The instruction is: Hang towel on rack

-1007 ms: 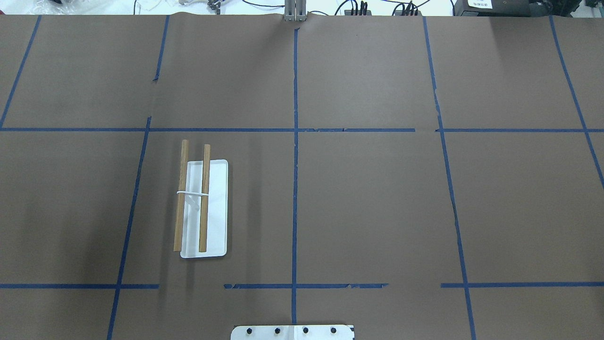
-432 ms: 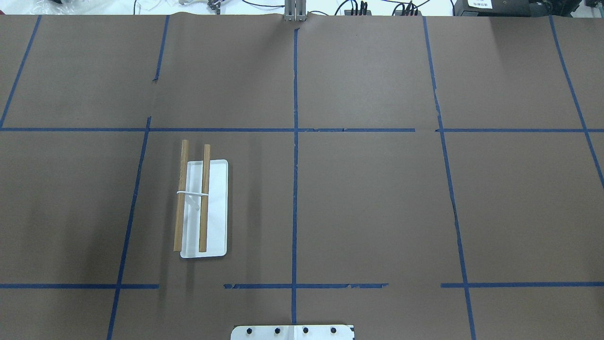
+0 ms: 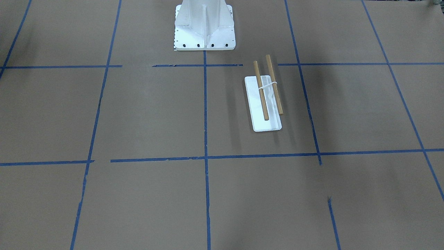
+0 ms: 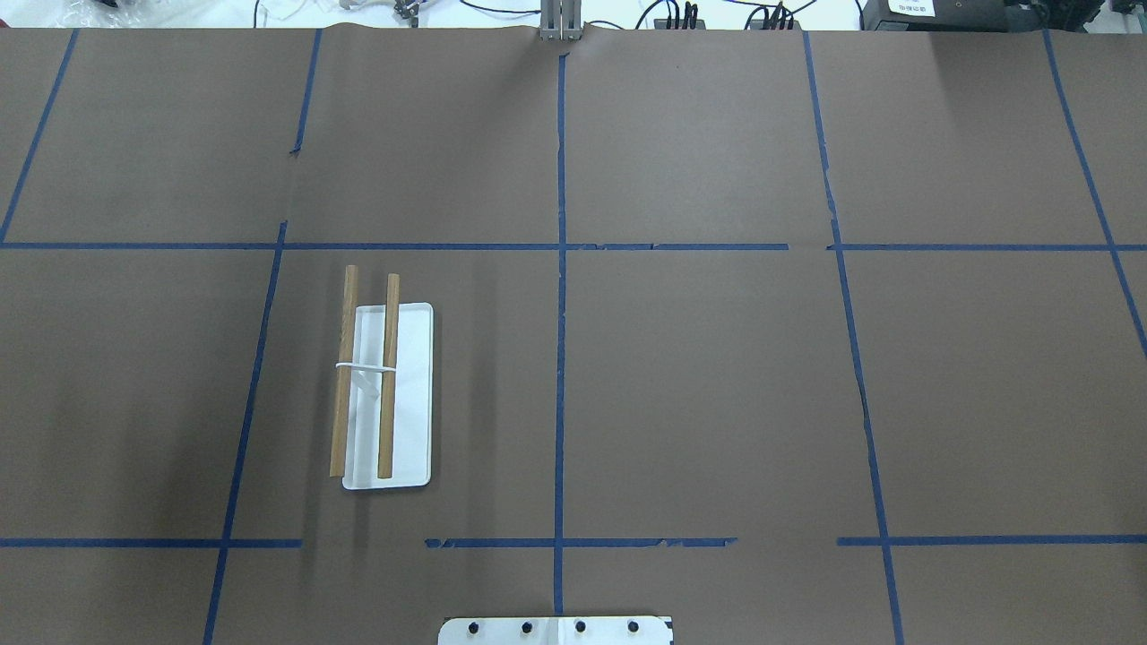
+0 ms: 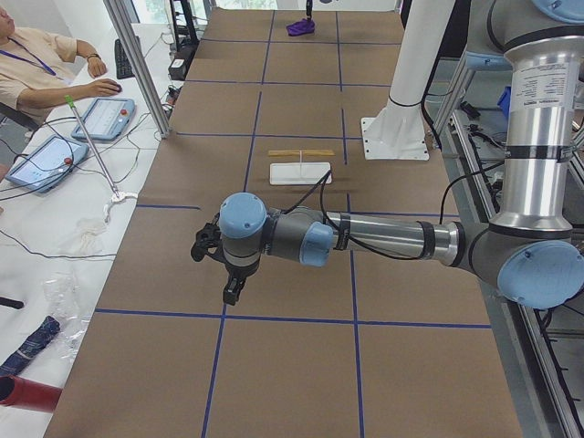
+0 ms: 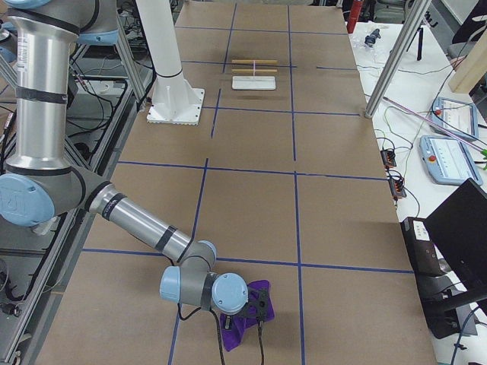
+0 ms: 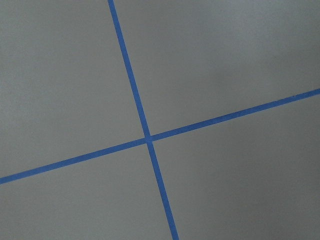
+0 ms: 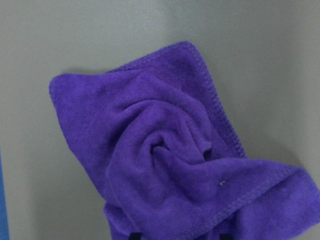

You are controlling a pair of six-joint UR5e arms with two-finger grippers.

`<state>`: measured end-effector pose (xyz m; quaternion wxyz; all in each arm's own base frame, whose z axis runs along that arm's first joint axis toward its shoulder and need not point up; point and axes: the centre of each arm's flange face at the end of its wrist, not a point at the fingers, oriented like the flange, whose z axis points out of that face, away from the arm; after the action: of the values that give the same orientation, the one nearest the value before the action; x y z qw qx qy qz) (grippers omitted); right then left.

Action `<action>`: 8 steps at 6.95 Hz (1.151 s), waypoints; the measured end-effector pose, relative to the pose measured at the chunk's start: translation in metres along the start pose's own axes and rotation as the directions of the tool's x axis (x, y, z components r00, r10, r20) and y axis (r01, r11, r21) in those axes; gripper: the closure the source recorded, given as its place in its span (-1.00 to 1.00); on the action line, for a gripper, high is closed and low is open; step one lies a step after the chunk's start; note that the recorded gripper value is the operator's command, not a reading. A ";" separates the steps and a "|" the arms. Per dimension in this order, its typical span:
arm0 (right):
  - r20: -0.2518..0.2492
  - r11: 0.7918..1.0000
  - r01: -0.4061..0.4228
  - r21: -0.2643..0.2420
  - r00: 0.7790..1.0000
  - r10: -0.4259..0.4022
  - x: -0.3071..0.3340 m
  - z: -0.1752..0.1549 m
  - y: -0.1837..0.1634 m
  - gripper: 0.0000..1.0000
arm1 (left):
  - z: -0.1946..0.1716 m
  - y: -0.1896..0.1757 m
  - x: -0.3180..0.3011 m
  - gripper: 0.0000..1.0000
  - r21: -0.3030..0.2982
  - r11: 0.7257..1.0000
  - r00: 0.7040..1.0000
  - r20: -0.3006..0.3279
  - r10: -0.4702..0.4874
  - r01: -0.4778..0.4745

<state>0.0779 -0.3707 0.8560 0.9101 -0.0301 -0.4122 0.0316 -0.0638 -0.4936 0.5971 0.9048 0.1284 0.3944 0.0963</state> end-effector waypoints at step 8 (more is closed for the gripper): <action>0.042 1.000 -0.002 0.017 0.999 0.002 -0.007 -0.007 0.000 1.00 | 0.000 0.000 0.000 -1.00 0.000 1.000 1.000 0.000 -0.002 0.002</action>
<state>0.0780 -0.3714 0.8461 0.9013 -0.0219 -0.4310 0.0367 -0.0638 -0.4936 0.5973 0.9049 0.1278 0.3945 0.0953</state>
